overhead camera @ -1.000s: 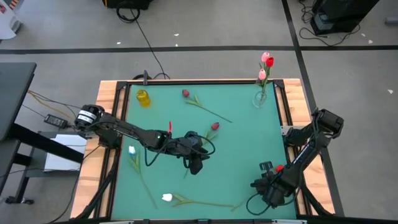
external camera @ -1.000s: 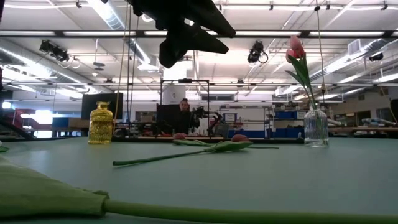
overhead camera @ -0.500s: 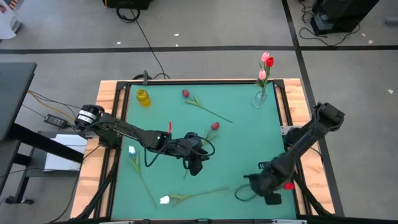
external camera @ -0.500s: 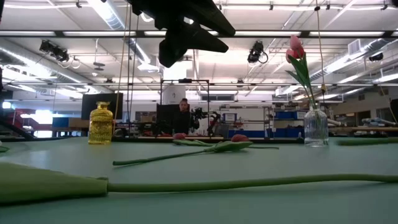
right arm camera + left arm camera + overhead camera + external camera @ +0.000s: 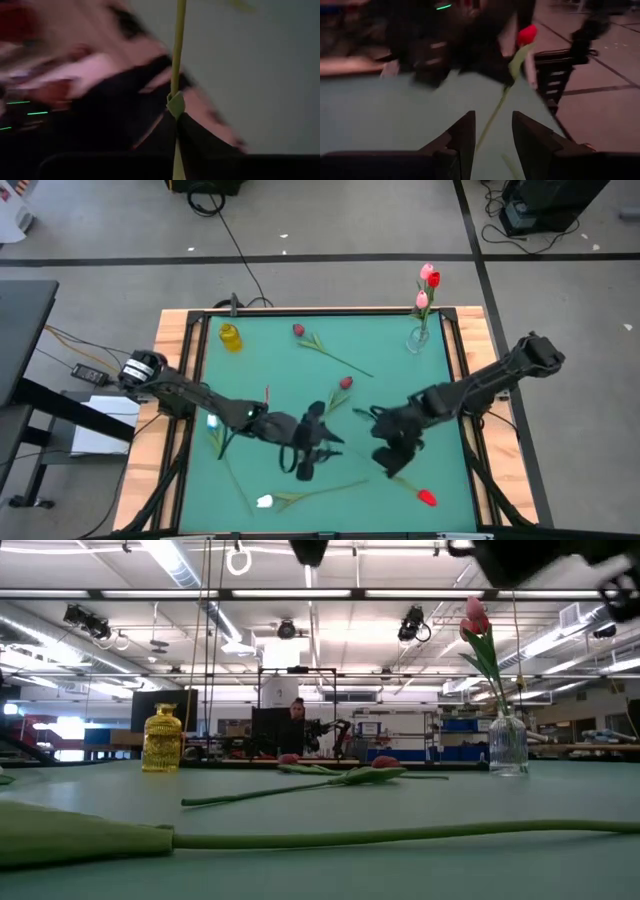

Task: Sort flowers into vase by color
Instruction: Put the red flower into the transparent vase

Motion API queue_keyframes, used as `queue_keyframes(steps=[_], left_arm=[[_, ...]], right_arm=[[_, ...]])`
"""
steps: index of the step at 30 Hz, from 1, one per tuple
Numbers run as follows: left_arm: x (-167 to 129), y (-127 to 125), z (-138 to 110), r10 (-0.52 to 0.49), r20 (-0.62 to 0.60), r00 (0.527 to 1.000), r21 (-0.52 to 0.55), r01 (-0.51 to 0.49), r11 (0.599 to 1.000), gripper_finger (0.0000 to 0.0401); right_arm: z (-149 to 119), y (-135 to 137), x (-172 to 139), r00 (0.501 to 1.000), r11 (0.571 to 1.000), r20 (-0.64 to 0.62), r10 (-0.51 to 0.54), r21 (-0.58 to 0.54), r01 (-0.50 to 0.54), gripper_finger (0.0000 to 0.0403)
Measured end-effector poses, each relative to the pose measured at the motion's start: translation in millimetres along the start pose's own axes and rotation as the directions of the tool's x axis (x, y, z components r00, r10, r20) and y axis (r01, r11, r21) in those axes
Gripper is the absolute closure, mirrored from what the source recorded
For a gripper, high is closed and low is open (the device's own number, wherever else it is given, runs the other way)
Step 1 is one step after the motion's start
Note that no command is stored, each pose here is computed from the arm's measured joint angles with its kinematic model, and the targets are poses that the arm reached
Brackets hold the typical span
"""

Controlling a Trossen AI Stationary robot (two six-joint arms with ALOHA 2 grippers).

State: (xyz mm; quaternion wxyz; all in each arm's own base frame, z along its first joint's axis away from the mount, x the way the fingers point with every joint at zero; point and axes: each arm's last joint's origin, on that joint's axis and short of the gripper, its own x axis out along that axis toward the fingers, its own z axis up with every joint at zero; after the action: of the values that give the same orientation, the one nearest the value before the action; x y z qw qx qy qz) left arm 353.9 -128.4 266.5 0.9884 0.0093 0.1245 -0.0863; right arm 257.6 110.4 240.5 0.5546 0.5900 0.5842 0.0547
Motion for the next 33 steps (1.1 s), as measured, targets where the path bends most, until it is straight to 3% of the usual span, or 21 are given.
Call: queue_keyframes(steps=[3,6,13,20,24,33], left_arm=[[-0.8,-4.5,2.6,0.006,0.017,1.000,0.020,-0.006,1.000,0.0268],[-0.7,-4.2,5.4,0.018,0.022,1.000,0.047,-0.019,0.999,0.0261],[-0.9,-4.2,18.7,0.060,0.064,0.996,0.160,-0.069,0.985,0.0213],[0.5,1.3,16.6,0.032,0.029,0.999,0.167,-0.037,0.985,0.0179],[1.0,4.2,10.3,0.047,-0.034,0.998,0.172,-0.040,0.984,0.0196],[2.3,14.3,7.9,0.079,-0.061,0.995,0.176,-0.068,0.982,0.0282]], right_arm=[[13.0,15.5,-9.8,0.986,0.987,0.025,0.162,0.001,-0.162,0.0368],[24.2,23.7,-21.1,0.964,0.965,0.054,0.260,0.009,-0.261,0.0368],[37.3,23.7,-33.8,0.952,0.953,0.069,0.299,0.038,-0.302,0.0374],[44.9,27.3,-43.3,0.931,0.934,0.079,0.355,0.015,-0.357,0.0374],[48.5,28.1,-47.8,0.923,0.926,0.085,0.375,0.005,-0.377,0.0374],[52.1,28.9,-52.4,0.913,0.918,0.096,0.396,-0.007,-0.397,0.0373]])
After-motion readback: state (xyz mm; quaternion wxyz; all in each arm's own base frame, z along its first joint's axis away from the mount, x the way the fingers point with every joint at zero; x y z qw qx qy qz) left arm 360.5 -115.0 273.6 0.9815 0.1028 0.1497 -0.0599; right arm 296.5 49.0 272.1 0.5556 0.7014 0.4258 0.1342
